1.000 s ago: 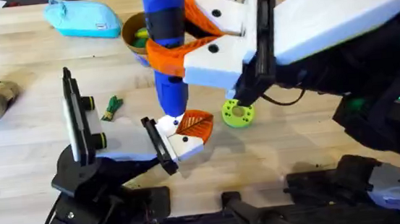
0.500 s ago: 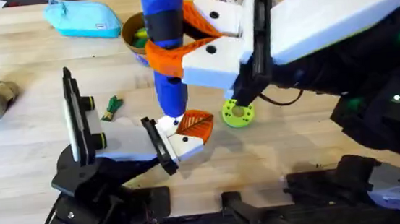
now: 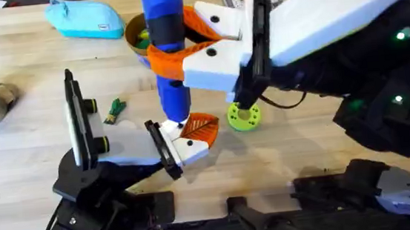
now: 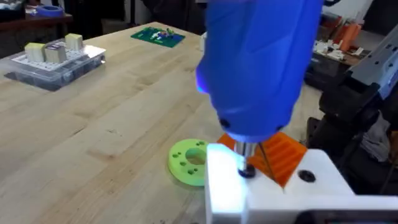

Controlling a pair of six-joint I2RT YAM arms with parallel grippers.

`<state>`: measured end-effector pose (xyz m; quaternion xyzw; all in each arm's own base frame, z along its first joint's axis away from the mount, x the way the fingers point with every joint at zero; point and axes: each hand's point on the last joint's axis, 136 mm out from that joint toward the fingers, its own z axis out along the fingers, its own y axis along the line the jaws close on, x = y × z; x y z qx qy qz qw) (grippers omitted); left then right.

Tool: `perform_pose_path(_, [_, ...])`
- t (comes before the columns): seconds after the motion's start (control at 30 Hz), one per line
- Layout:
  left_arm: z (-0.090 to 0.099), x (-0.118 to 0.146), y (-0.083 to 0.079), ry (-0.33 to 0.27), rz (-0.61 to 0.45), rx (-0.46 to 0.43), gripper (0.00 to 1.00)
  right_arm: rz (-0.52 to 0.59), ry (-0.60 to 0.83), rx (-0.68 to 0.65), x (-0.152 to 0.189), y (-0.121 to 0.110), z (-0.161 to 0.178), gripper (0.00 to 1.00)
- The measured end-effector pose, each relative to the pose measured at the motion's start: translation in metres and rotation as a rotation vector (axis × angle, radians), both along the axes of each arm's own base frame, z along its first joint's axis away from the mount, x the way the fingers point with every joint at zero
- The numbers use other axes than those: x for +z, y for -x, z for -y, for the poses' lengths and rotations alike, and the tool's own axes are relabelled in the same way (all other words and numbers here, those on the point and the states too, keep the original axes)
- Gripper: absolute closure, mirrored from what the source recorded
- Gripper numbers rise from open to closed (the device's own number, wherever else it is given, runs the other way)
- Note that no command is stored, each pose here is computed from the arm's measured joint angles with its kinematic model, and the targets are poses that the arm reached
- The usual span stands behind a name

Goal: Pick up the gripper from the table and insert it into the empty holder that is missing its gripper. Then pick up a screw, insert it into the mounting hole, and use the screwdriver to tighten it. Finally, clean up the table by picking up the vegetable and placing it into the bucket.

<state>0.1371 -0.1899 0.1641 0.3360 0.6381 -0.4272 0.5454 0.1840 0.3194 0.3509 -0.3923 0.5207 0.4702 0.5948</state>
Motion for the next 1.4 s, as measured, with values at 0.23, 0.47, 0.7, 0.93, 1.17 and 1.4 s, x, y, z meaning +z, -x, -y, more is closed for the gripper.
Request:
perform_pose_path(0.23, [0.000,0.000,0.000,0.000,0.000,0.001,0.983,-0.001,0.000,0.000,0.000,0.000,0.000,0.949])
perform_pose_path(0.47, [0.000,0.000,0.000,0.000,0.000,0.000,0.983,-0.003,-0.001,0.001,0.000,0.000,0.000,0.949])
perform_pose_path(0.7, [0.000,0.000,0.000,0.000,0.000,0.000,0.983,-0.003,-0.001,0.000,0.000,0.000,0.000,0.947])
perform_pose_path(0.93, [0.000,0.000,0.000,0.000,-0.001,0.000,0.983,-0.011,0.007,-0.001,-0.002,0.000,0.000,0.948])
perform_pose_path(1.17, [0.000,0.000,0.000,0.000,0.000,-0.001,0.983,-0.016,0.013,-0.004,-0.004,-0.001,0.000,0.948])
perform_pose_path(1.4, [0.000,0.000,0.000,0.000,0.000,0.000,0.983,0.014,-0.021,-0.002,0.006,0.001,0.001,0.947])
